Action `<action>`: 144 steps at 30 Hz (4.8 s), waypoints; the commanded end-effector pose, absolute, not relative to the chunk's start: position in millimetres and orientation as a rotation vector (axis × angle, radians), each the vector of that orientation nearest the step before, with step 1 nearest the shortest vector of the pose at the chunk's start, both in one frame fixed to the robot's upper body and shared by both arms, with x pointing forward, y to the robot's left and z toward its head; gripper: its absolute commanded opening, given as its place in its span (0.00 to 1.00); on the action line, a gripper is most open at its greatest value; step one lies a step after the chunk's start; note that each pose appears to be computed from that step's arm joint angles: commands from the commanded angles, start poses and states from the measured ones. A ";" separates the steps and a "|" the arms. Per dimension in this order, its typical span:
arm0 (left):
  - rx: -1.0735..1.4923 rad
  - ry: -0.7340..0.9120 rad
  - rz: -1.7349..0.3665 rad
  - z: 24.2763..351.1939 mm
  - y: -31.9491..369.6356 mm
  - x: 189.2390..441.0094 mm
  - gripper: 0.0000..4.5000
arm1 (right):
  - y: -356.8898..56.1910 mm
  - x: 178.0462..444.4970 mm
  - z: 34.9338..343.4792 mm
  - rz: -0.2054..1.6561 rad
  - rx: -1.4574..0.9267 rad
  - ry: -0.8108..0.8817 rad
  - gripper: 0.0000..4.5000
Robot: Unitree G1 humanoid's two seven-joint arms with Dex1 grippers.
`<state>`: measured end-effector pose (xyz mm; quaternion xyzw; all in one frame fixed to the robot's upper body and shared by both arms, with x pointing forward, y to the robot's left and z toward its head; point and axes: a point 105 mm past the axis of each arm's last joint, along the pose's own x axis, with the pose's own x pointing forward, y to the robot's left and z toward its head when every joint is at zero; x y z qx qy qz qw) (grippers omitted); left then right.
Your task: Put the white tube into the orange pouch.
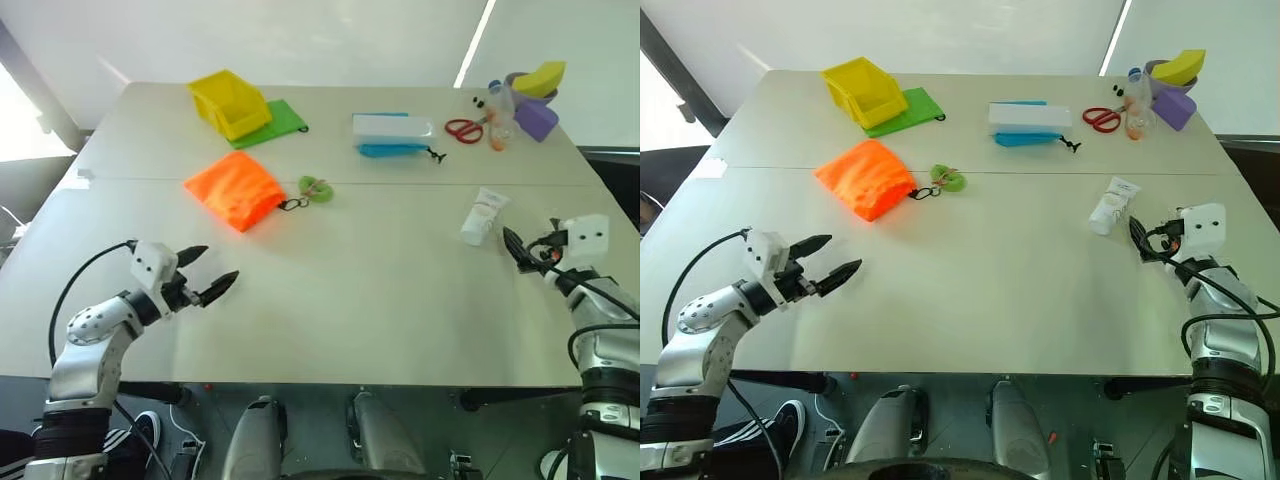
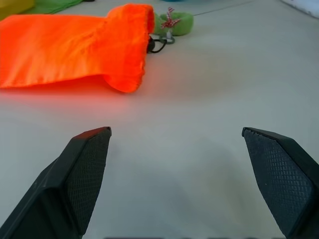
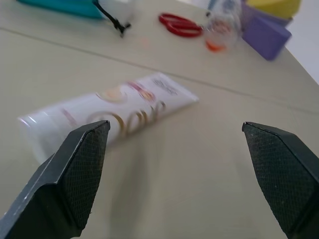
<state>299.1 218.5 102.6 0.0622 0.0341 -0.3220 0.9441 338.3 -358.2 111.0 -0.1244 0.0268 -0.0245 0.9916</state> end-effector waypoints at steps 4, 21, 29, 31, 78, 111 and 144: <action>0.157 0.011 -0.635 114.8 220.6 299.0 1.00 | -373.3 334.9 126.8 -0.112 -0.276 -0.004 0.99; 0.137 -0.046 -0.635 141.3 207.6 308.8 1.00 | -367.1 337.2 125.8 -0.093 -0.294 -0.005 0.99; 0.159 -0.112 -0.625 158.9 198.5 320.5 1.00 | -337.8 338.9 135.4 0.078 -0.334 -0.059 0.99; 0.192 -0.126 -0.631 162.4 192.5 325.3 1.00 | -305.5 335.9 141.4 0.254 -0.301 -0.093 0.99; 0.515 -0.003 -0.364 139.0 153.1 384.4 0.01 | -157.8 301.0 140.1 0.836 -0.417 -0.109 1.00; 0.525 0.029 -0.624 131.7 144.2 327.6 0.01 | -290.0 375.6 146.3 -0.026 -0.163 0.172 1.00; 0.506 0.003 -0.636 135.7 136.4 325.2 0.00 | -258.8 376.4 140.0 0.121 -0.151 0.234 0.40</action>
